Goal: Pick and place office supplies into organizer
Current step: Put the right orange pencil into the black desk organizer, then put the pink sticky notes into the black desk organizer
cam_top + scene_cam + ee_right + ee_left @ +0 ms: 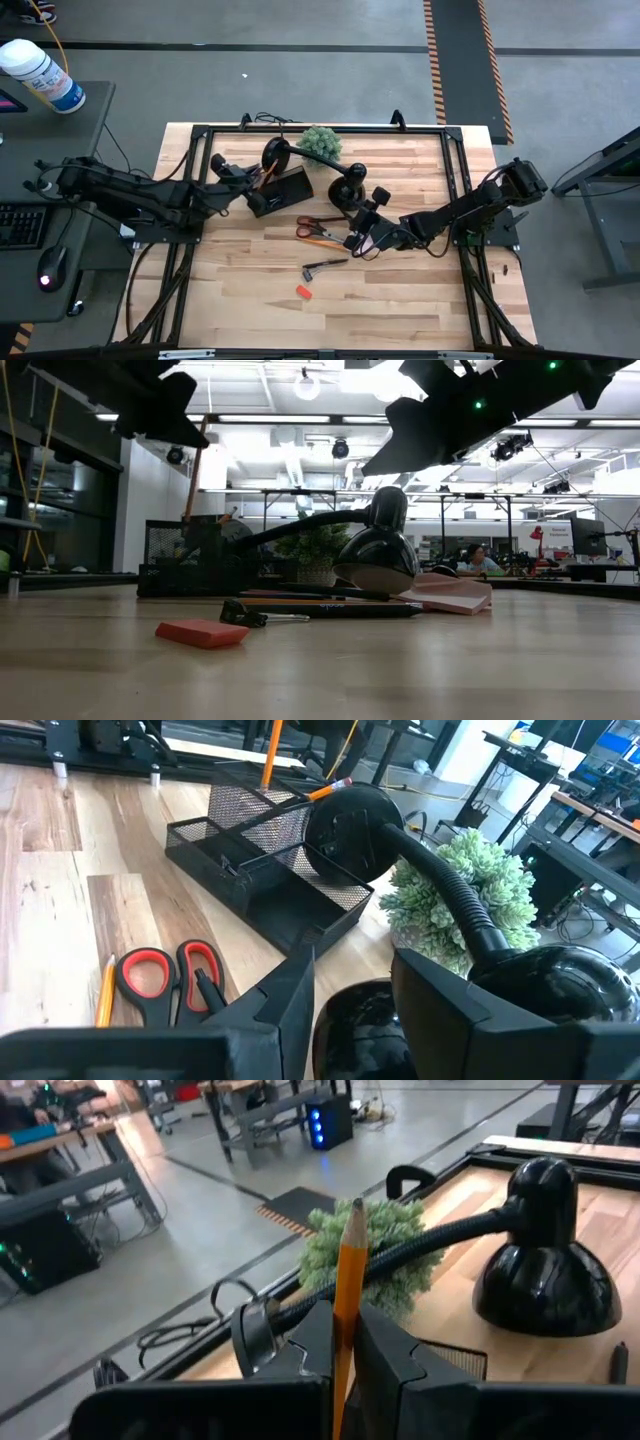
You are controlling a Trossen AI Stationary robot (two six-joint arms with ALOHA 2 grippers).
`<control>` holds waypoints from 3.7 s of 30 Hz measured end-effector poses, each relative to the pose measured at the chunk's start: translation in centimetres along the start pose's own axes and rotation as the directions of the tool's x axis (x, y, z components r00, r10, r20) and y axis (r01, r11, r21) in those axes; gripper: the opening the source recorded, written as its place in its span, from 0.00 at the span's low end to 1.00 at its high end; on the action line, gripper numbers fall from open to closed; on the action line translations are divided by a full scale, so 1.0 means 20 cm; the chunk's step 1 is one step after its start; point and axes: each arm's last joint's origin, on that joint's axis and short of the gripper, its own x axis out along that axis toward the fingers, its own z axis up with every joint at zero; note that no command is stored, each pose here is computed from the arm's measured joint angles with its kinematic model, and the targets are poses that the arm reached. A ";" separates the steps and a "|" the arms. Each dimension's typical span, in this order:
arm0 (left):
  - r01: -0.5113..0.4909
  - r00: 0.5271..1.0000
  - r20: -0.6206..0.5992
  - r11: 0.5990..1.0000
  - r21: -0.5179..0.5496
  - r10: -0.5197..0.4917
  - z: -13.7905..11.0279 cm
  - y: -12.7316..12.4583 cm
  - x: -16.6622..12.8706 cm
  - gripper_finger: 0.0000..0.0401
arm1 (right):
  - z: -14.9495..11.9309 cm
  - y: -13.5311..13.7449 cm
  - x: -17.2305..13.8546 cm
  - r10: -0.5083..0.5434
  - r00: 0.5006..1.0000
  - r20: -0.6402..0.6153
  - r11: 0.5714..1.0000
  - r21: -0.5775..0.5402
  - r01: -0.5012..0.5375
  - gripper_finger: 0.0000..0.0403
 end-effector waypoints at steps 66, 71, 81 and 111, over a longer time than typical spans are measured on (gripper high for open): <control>0.456 0.890 0.032 0.890 0.009 -0.456 0.04 -0.17 0.10 0.45 | -0.02 0.04 0.00 0.273 0.961 -0.049 0.962 -0.015 -0.274 0.31; 0.566 0.824 -0.017 0.824 0.015 -0.566 0.01 -0.21 0.12 0.45 | -0.05 0.06 -0.01 0.480 0.867 -0.133 0.876 0.032 -0.481 0.31; 0.661 0.748 -0.084 0.750 0.005 -0.658 -0.11 -0.37 0.23 0.45 | -0.12 0.09 -0.07 0.510 0.816 -0.270 0.855 0.062 -0.514 0.31; 0.664 0.747 -0.083 0.746 0.044 -0.660 -0.17 -0.44 0.28 0.45 | -0.30 -0.10 0.00 0.310 0.711 -0.631 0.950 0.231 -0.209 0.31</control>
